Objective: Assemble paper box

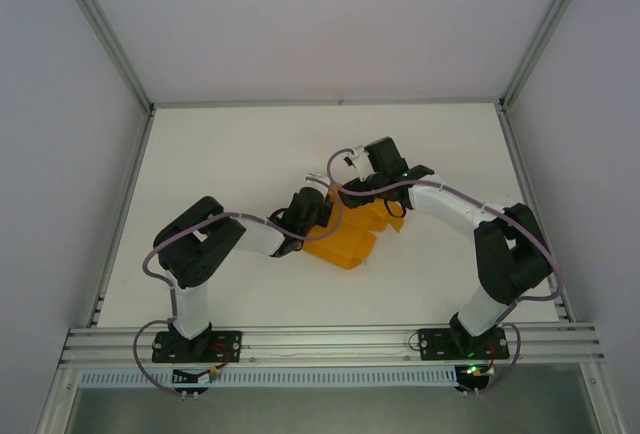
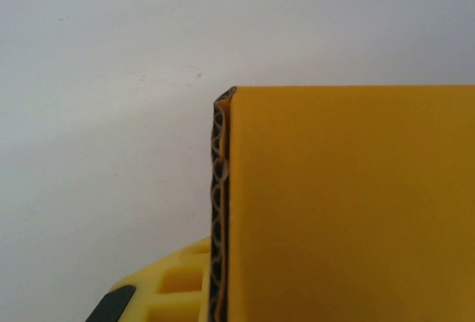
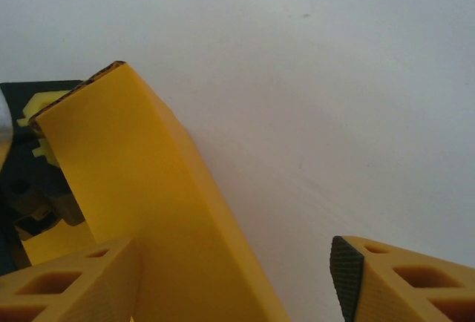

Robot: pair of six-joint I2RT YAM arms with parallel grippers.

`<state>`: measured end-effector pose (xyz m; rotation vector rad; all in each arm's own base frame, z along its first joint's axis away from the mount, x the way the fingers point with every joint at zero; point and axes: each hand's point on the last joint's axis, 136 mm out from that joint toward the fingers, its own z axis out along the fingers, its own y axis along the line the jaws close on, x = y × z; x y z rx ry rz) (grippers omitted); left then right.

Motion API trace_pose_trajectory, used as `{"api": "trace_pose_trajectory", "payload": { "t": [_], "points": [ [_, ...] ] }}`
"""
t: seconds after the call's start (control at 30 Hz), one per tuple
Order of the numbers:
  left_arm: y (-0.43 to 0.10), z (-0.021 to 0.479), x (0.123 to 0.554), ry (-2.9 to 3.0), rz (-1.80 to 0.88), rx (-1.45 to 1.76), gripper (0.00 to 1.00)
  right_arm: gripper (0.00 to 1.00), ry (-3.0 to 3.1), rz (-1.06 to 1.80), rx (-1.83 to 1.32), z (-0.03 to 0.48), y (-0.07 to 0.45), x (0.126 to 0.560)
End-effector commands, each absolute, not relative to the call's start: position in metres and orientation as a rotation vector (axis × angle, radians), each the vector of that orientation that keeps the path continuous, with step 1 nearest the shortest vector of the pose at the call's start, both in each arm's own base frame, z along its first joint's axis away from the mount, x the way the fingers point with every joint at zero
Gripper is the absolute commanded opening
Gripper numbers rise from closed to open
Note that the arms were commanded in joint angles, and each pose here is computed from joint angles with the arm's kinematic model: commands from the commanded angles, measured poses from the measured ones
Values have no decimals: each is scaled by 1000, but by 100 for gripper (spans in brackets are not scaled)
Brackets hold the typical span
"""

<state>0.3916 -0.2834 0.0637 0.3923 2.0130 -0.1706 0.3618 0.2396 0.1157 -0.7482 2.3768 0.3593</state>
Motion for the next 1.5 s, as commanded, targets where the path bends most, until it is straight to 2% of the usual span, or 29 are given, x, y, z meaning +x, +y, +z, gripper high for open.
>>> {"api": "trace_pose_trajectory", "payload": {
  "t": [0.0, 0.1, 0.23, 0.4, 0.53, 0.67, 0.93, 1.07, 1.27, 1.47],
  "points": [
    [-249, 67, 404, 2010, 25, 217, 0, 73, 2488, 262, -547, 111, 211, 354],
    [-254, 79, 398, 2015, -56, 209, 0, 81, 2428, 190, -401, 137, 188, 357],
    [-255, 99, 396, 2036, -91, 166, 0, 100, 2365, 163, -276, 166, 153, 346],
    [-257, 108, 393, 2038, -134, 152, 0, 100, 2344, 138, -245, 165, 134, 334],
    [-261, 118, 388, 2047, -197, 152, 0, 100, 2368, 96, -228, 145, 130, 344],
    [-261, 119, 388, 2072, -199, 130, 0, 100, 2361, 215, -260, 134, 154, 359],
    [-272, 119, 387, 2088, -280, 120, 0, 100, 2233, 456, -218, 149, 191, 384],
    [-264, 126, 390, 2081, -250, 67, 0, 100, 2293, 313, -167, 139, 166, 375],
    [-250, 133, 394, 2075, -175, 29, 0, 100, 2424, 94, -48, 116, 117, 336],
    [-250, 143, 394, 2065, -208, 29, 0, 100, 2507, 57, -7, 91, 105, 324]
  ]
}}
